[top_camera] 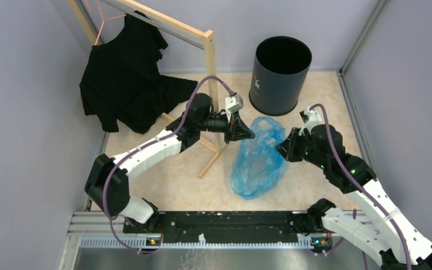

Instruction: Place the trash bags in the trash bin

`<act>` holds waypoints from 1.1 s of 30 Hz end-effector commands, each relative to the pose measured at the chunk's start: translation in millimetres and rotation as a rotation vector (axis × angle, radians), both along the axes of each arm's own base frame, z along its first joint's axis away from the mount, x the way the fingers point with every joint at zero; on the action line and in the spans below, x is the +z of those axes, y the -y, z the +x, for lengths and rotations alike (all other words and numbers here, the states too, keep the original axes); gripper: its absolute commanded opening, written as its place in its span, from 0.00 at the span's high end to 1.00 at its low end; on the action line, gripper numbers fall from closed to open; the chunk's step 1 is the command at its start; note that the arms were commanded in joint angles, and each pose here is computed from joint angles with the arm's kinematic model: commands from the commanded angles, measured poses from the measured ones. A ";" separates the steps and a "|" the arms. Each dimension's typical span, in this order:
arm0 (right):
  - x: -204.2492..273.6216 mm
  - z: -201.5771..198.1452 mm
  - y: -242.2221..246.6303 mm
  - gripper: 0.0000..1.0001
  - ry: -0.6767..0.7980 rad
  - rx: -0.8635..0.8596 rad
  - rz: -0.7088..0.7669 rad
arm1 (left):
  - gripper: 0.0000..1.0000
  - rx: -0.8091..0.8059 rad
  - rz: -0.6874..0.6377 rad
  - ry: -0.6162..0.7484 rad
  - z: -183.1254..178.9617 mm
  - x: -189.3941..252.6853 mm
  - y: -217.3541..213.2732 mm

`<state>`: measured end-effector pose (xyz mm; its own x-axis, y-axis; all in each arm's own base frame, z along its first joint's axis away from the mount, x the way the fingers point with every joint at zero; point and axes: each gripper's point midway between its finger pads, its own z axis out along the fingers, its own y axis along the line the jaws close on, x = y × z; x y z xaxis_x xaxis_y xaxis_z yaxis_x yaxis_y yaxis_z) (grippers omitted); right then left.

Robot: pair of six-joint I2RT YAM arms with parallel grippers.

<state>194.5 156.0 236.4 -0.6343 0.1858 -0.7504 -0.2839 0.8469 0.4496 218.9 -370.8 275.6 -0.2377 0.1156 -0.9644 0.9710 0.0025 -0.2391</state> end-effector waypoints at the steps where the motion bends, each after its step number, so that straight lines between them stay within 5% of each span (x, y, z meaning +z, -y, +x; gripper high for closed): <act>1: 5.3 9.1 5.0 0.94 0.034 -0.058 0.016 | 1.00 0.007 -0.109 0.092 34.9 29.1 14.3; 7: -3.5 21.9 14.0 0.92 0.025 -0.137 -0.027 | 1.00 0.021 -0.084 -0.011 84.2 22.3 39.3; 16: -21.1 40.4 33.4 0.93 0.005 -0.223 -0.190 | 1.00 0.241 -0.003 -0.234 65.6 -4.1 1.8; 25: -18.2 23.8 -32.5 0.97 0.009 0.161 -0.056 | 1.00 0.639 0.198 -0.380 38.6 -38.7 -83.2; 33: -18.3 23.3 -31.7 0.99 0.000 0.140 -0.038 | 1.00 0.481 0.123 -0.276 34.1 -20.3 -62.9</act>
